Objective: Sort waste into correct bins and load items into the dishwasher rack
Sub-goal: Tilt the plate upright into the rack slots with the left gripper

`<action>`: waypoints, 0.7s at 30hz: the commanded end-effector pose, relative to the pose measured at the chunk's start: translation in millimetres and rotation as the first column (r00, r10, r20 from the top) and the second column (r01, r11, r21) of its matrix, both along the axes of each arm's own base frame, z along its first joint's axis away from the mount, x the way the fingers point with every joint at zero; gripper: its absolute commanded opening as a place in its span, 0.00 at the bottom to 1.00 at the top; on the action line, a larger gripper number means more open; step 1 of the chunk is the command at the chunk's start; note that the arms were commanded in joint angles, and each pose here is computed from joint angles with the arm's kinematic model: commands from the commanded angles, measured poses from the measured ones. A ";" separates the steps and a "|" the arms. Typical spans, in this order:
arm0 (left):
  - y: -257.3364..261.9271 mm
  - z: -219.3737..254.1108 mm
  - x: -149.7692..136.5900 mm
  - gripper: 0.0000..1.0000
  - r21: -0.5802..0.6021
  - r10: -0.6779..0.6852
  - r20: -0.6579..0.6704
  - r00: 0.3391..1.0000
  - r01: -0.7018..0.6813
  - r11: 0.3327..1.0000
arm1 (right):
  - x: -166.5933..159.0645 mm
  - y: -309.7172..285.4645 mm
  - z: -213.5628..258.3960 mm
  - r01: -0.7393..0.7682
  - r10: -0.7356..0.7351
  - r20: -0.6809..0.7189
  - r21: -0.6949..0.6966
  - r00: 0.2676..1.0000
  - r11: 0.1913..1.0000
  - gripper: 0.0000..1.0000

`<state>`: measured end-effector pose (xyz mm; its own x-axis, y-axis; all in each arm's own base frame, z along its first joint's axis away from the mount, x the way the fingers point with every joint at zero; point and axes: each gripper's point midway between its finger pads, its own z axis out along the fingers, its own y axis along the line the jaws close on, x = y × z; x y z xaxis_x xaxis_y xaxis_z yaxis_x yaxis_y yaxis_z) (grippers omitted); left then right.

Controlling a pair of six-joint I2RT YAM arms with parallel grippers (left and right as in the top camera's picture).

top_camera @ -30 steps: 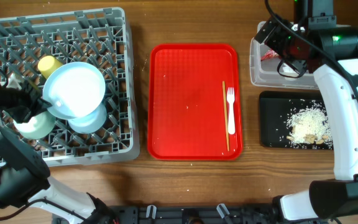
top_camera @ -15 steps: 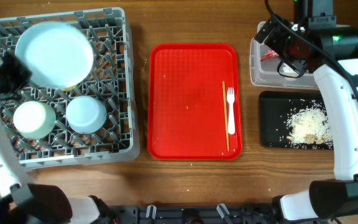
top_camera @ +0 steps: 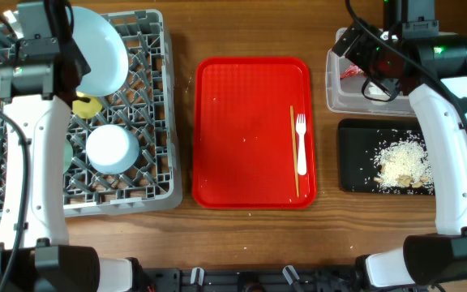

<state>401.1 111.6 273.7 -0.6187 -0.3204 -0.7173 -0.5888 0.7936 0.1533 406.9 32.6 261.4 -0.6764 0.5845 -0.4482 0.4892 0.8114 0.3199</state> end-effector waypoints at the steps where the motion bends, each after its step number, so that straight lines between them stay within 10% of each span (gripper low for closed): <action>1: -1.6 -9.4 10.5 0.04 0.095 0.042 -0.034 0.999 -0.039 0.995 | 1.9 -3.9 -3.2 0.009 -0.009 -0.005 -0.021 1.000 1.000 1.00; 21: -16.5 -15.6 30.8 0.04 0.372 0.097 -0.077 0.992 -0.061 0.926 | 1.9 -3.9 -3.2 0.010 -0.010 -0.005 -0.021 1.000 1.000 1.00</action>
